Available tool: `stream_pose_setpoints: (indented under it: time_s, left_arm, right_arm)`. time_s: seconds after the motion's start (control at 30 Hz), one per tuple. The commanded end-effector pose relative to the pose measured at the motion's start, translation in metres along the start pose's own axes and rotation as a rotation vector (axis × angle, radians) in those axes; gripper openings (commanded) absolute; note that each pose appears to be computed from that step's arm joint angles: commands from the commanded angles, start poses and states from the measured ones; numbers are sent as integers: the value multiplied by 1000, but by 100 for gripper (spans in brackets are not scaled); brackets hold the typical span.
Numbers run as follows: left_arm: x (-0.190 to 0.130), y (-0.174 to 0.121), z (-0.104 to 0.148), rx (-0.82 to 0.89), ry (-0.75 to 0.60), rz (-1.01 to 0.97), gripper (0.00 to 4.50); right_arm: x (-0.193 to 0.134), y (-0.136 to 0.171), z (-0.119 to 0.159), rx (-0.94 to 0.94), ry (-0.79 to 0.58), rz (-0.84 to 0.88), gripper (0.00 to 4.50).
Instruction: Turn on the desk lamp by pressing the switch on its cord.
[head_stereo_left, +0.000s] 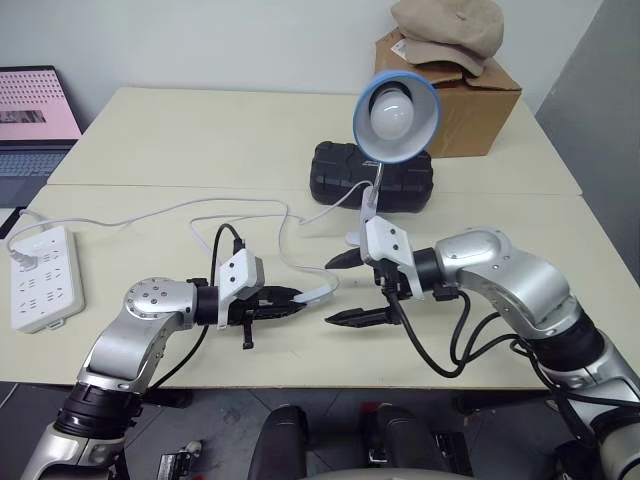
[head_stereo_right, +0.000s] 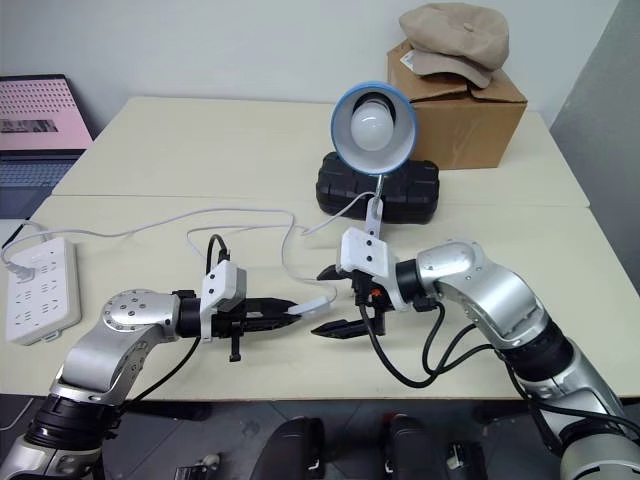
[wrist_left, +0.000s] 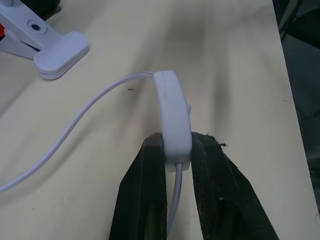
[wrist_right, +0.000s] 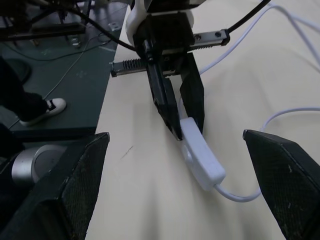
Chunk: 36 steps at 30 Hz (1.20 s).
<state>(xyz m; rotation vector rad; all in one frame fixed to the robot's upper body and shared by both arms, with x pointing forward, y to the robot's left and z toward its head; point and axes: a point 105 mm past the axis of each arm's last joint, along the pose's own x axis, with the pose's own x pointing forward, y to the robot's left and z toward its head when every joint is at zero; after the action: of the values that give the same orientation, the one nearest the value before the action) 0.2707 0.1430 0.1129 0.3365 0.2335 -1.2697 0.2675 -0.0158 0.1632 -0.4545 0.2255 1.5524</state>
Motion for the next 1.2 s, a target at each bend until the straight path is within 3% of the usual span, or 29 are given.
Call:
stream_pose_setpoints:
  time_s: [0.03,0.6,0.73,0.87,1.13,1.2]
  left_arm:
    - [-2,-2,14,47,-27,-1,38]
    - [2,-8,17,56,-32,1,38]
    - [2,-9,17,56,-32,2,38]
    - [2,-10,17,59,-31,5,38]
    - [2,-10,17,64,-28,7,38]
    - [2,-10,17,66,-27,6,38]
  right_arm:
    - [8,-2,2,-44,15,32,450]
    - [19,-12,-18,-18,60,23,450]
    - [20,-14,-21,-13,65,11,389]
    - [20,-16,-25,-21,79,2,300]
    - [18,-15,-23,-13,62,12,95]
    - [18,-14,-20,-7,51,20,78]
